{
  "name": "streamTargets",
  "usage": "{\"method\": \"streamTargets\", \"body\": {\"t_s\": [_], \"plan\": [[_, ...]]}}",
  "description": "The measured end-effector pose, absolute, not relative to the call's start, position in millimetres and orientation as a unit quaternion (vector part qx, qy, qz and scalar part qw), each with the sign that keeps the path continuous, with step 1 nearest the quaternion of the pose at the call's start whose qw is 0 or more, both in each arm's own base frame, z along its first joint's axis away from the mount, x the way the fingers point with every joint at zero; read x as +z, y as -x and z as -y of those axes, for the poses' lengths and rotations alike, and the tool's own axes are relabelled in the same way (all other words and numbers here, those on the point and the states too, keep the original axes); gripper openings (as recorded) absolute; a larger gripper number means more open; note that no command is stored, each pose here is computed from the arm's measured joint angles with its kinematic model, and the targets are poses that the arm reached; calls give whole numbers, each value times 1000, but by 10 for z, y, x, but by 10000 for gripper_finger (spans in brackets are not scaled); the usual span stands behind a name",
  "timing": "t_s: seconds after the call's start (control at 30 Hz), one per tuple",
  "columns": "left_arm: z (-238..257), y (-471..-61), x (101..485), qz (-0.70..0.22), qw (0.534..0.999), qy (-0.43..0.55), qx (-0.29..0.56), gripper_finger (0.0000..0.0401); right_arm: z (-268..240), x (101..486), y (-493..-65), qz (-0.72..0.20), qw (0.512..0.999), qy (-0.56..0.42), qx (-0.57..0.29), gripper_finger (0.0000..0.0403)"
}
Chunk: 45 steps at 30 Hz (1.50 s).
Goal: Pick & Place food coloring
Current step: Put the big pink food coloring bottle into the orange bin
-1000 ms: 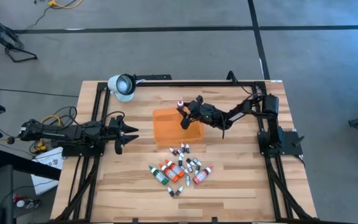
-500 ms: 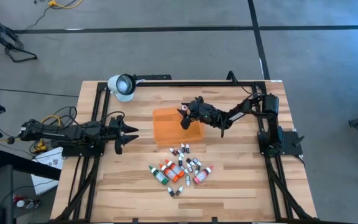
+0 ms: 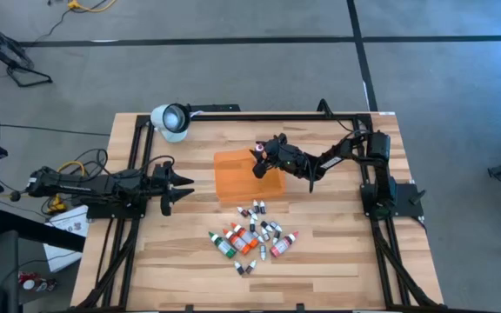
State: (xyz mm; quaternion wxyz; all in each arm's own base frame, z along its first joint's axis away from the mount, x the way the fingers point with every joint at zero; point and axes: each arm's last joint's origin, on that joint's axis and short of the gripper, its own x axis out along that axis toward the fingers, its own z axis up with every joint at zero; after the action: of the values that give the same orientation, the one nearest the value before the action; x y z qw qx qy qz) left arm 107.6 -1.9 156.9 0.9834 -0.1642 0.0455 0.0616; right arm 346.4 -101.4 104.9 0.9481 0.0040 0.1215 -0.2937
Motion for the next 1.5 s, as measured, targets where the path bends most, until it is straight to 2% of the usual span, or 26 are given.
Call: {"method": "streamTargets", "body": {"t_s": [0.57, 1.03, 1.5], "plan": [[19, -1076, 1569, -46, 984, 161, 61, 160, 979, 1108, -3527, -111, 952, 18, -286, 176], [19, -1076, 1568, -46, 984, 160, 61, 160, 916, 1116, -3597, -133, 952, 33, -273, 111], [19, -1076, 1568, -46, 984, 160, 61, 160, 904, 1114, -3592, -136, 943, 37, -300, 110]]}}
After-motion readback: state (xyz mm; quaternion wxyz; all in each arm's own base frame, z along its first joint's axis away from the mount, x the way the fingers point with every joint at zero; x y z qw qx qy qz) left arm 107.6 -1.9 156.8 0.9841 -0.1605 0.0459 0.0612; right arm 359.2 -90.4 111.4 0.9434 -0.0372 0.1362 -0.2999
